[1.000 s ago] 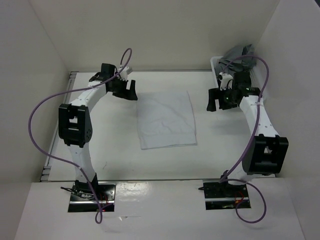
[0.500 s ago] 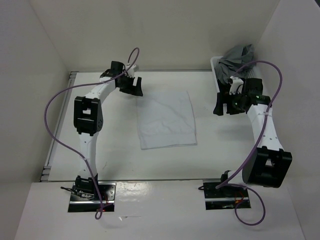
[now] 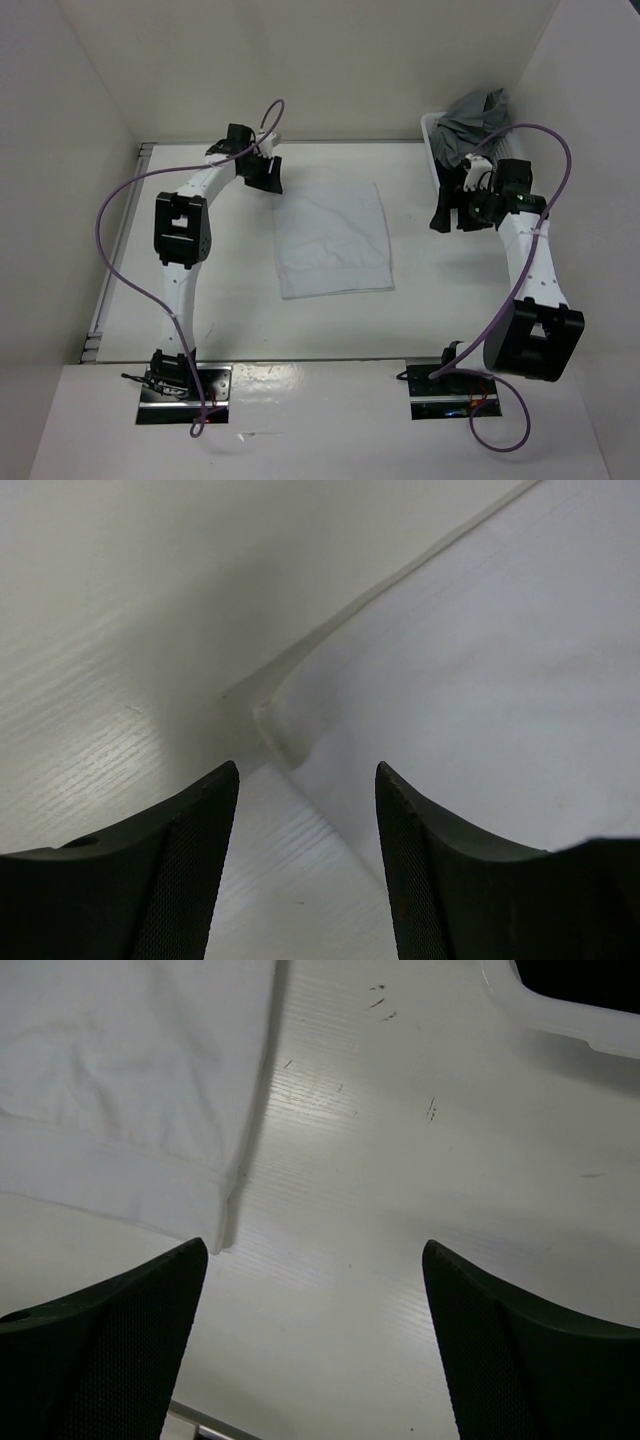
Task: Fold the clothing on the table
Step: Fold the skirt
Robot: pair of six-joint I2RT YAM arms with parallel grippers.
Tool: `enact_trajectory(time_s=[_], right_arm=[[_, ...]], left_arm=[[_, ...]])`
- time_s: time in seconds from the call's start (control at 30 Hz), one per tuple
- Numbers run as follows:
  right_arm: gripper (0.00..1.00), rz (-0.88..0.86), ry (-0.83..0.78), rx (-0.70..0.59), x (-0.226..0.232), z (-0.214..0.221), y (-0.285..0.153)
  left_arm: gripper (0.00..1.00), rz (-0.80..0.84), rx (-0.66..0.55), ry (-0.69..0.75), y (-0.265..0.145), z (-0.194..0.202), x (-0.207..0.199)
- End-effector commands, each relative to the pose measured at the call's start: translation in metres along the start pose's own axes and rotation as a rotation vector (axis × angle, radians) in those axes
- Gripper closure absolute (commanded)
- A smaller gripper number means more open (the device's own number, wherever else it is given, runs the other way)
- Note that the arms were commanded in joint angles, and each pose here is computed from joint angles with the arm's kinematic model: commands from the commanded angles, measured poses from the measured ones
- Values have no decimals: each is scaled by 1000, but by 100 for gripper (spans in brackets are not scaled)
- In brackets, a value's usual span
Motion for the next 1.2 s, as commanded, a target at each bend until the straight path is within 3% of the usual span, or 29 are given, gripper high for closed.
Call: enact_trajectory(time_s=[0.0, 0.9, 1.0, 1.17], right_arm=[[8, 8, -19, -36, 4, -2, -13], [8, 18, 15, -27, -2, 6, -15], [8, 18, 15, -27, -2, 6, -15], [8, 25, 23, -27, -5, 7, -16]], left_arm=[[36, -22, -28, 34, 2, -13, 4], [45, -49, 22, 10, 32, -7, 21], [49, -49, 22, 10, 34, -7, 22], [69, -52, 48, -2, 36, -1, 24]])
Point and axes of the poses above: each gripper's point midway between its finger pads, its own y axis out along the fingers, its own x axis along the line the jaws close on, z = x × y, the point moved 6 cm from there along -y, back along the fingers, and after that the axes turned 15 degrees about -y, right-handed, at the moved point
